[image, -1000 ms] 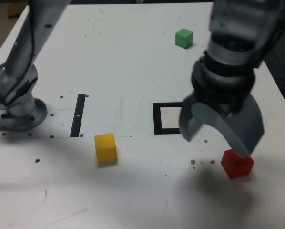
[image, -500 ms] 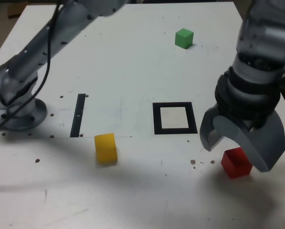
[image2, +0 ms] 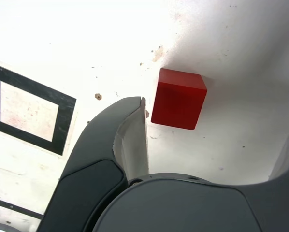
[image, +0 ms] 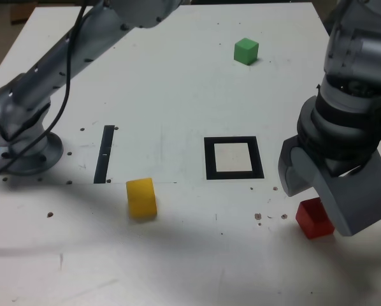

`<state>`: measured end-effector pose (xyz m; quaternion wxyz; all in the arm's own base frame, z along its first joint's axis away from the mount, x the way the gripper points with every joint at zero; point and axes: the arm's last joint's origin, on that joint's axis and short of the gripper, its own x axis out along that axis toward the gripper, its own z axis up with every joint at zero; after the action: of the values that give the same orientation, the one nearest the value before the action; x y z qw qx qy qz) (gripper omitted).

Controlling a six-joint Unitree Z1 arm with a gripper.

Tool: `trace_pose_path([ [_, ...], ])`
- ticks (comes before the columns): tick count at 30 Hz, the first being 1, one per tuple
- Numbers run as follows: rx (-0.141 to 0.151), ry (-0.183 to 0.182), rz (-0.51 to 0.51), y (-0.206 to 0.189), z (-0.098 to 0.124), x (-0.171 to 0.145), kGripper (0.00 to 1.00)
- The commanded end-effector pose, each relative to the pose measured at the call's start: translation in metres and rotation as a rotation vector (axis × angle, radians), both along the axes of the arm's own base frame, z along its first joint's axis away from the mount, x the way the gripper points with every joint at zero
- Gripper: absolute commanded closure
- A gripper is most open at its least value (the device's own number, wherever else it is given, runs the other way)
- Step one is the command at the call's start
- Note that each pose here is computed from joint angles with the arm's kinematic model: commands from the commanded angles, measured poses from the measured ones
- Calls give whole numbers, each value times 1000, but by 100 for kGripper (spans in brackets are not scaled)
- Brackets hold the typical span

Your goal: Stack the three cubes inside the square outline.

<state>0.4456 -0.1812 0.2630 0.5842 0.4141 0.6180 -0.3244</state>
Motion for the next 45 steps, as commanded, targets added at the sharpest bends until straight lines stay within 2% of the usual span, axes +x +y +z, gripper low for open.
trace_pose_path([
  [1, 7, 9, -1, 0, -3, 1, 1],
  [5, 13, 12, -2, 0, -5, 1, 1],
  [10, 34, 15, -3, 0, -10, 3, 1],
  [19, 54, 41, -7, -3, -33, 13, 3],
  [29, 79, 46, -8, -4, -46, 18, 11],
  [33, 94, 44, -3, -4, -48, 19, 20],
  [36, 105, 42, 7, -3, -49, 19, 33],
  [41, 105, 28, 8, -5, -47, 19, 58],
  [45, 104, 25, 3, -8, -47, 19, 65],
])
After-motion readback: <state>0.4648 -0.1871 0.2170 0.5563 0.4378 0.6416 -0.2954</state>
